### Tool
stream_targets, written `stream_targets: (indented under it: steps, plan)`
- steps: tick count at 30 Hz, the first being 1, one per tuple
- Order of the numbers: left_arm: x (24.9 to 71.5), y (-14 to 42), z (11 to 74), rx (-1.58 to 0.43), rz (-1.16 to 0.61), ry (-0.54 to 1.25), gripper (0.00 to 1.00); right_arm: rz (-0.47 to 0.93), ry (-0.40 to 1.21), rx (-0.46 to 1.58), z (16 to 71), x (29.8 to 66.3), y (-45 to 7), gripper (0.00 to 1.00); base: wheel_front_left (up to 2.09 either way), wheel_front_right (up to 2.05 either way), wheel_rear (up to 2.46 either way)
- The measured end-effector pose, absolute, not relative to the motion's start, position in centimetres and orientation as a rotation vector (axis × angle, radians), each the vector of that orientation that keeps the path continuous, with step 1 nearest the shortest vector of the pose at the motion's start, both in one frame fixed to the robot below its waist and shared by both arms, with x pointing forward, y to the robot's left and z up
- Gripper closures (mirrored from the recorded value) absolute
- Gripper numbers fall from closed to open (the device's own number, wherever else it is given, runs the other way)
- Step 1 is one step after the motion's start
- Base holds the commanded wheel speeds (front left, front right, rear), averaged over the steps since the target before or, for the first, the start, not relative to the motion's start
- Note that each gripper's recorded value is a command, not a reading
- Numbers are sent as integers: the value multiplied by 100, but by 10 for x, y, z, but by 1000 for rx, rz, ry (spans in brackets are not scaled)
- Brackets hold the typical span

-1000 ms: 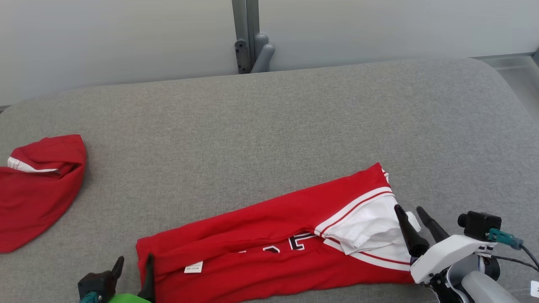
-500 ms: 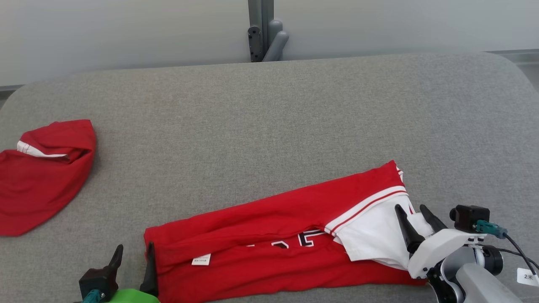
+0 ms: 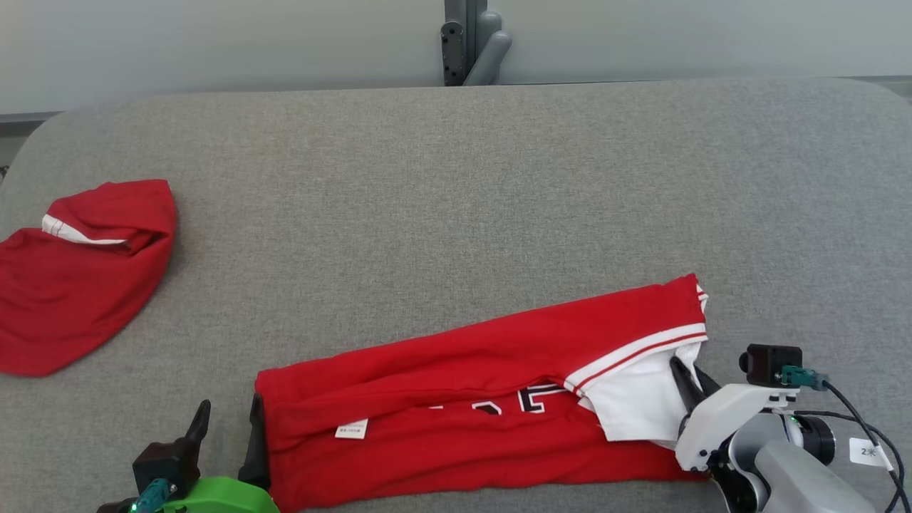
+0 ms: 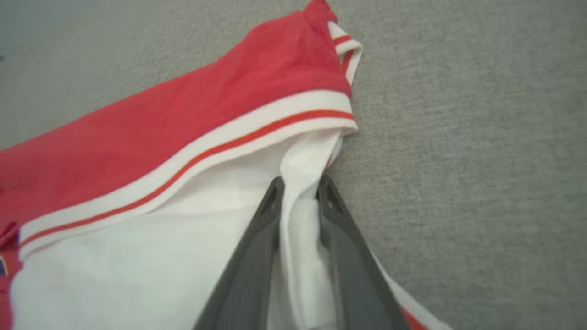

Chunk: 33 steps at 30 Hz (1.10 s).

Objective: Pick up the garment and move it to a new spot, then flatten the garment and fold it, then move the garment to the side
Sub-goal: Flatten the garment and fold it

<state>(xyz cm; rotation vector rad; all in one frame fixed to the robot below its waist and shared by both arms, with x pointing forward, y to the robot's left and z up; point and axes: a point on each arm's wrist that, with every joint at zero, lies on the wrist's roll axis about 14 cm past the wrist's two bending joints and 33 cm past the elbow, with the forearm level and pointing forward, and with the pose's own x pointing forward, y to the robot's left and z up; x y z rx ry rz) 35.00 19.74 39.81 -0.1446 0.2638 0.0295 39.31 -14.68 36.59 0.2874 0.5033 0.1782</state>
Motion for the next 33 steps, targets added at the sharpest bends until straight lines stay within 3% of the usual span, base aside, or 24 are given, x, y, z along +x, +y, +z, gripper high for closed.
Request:
stream_targets:
  steps: [9, 19, 22, 29, 33]
  plan:
    - [355, 197, 399, -163, 33, 259, 0, 101, 468, 348, 368, 407, -164, 100, 0, 0, 0]
    - [356, 191, 394, -171, 19, 276, 0, -200, 367, 326, 390, 415, -284, 100, 0, 0, 0]
    - [358, 186, 393, -172, 3, 278, 0, -233, 313, 281, 407, 417, -308, 100, 0, 0, 0]
    - [360, 171, 396, -172, -45, 272, 0, -53, 213, 232, 436, 427, -252, 100, 0, 0, 0]
    - [357, 161, 398, -178, -74, 272, 0, 114, 185, 224, 447, 420, -195, 100, 0, 0, 0]
